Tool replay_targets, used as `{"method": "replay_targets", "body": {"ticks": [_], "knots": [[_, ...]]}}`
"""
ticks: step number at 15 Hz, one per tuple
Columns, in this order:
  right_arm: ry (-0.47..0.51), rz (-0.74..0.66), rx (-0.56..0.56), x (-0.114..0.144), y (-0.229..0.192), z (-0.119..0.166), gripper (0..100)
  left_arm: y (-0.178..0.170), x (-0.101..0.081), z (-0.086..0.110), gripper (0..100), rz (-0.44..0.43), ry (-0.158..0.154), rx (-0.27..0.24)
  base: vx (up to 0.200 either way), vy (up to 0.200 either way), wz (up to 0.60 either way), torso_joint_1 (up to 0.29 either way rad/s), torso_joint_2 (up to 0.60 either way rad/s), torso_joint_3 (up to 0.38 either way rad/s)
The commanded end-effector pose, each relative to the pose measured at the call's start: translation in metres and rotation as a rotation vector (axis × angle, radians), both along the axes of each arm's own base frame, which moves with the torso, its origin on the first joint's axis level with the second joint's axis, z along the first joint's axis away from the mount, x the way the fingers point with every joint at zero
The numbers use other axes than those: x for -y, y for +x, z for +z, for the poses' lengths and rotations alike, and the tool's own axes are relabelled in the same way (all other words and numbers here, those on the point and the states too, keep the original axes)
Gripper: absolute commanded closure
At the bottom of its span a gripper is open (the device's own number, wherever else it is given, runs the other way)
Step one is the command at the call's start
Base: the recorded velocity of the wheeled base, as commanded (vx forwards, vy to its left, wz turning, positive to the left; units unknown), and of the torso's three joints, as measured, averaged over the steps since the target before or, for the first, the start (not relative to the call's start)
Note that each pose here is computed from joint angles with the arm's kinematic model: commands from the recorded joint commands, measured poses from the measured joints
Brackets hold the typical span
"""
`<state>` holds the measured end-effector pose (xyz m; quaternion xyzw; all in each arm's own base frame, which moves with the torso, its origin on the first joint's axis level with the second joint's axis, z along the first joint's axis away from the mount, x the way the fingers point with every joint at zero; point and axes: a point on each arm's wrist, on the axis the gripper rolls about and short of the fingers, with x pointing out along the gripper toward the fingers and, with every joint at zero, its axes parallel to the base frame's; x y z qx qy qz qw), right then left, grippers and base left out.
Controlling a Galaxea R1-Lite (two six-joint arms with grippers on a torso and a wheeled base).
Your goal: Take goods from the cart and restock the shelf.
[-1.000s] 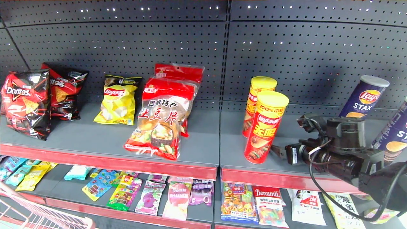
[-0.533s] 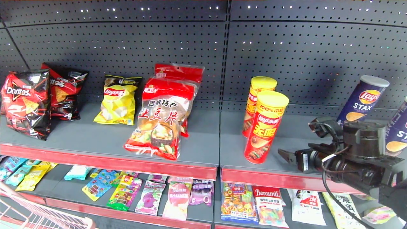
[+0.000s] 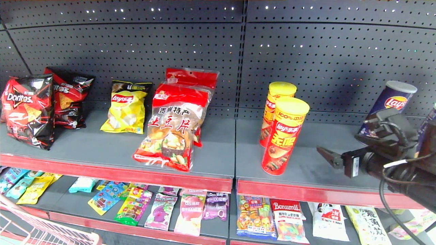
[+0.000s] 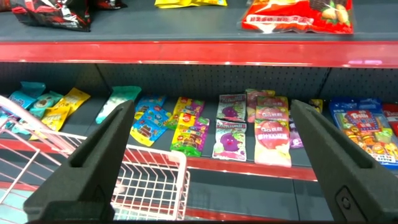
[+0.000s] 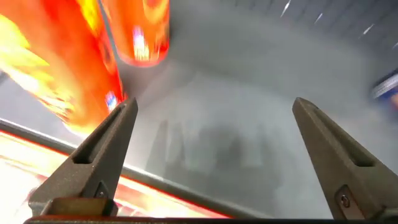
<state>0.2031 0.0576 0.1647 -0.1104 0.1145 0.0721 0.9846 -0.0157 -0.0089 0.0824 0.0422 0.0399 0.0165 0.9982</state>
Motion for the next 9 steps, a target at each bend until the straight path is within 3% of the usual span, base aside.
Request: {"method": "replay_targets", "body": {"ticks": [1,6,9], "knots": [[-0.009,-0.027,0.129,0.016,-0.041,0.031,0,0.0,0.0,0.0,0,-0.022,-0.001,-0.003,0.0,0.0,0.0,0.0,0.0,0.0],[-0.033,-0.187,0.098,0.046,-0.111,0.038,0,0.0,-0.001,0.0,0,-0.072,0.0,-0.004,0.0,0.0,0.0,0.0,0.0,0.0],[-0.045,-0.338,0.038,0.062,-0.171,0.018,0,0.0,-0.001,0.0,0,-0.075,0.0,-0.004,0.0,0.0,0.0,0.0,0.0,0.0]]}}
